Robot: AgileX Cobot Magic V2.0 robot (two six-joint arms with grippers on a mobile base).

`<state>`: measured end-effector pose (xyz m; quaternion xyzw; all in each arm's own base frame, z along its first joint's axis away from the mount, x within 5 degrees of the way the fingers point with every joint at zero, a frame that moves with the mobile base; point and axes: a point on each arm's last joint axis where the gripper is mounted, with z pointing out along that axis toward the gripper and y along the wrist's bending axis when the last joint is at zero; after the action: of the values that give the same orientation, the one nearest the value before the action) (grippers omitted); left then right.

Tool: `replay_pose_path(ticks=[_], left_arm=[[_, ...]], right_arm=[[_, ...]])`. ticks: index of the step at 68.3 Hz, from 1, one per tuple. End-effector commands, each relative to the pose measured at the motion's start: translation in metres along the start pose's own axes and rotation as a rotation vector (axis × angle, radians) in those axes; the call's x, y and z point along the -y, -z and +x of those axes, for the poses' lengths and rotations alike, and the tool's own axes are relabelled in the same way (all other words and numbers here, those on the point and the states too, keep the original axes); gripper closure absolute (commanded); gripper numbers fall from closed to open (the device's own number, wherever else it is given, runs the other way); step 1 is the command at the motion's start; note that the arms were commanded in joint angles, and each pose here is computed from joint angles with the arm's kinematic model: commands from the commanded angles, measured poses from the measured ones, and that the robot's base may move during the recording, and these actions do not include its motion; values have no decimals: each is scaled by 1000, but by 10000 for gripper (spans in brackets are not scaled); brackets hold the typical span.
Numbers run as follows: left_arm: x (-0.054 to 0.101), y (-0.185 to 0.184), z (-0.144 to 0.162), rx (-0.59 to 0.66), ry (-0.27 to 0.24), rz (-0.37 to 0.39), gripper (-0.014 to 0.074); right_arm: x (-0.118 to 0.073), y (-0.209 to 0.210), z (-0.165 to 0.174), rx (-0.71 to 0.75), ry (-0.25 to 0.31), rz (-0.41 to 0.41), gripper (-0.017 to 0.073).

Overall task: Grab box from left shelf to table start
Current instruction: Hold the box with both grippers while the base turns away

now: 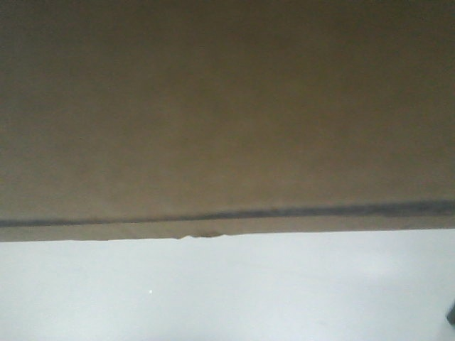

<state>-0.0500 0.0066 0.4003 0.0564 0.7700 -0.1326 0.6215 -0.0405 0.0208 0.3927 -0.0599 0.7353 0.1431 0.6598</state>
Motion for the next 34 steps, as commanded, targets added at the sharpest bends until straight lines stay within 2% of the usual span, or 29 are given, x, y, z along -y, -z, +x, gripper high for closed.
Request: replay_pose_path(ticks=[1,34], left_arm=[[1,9,-24,209,-5,6,685],[1,9,-24,209,-5,6,685]], right_arm=[[6,1,-21,159,64,85,500],[6,1,-21,159,64,85,500]])
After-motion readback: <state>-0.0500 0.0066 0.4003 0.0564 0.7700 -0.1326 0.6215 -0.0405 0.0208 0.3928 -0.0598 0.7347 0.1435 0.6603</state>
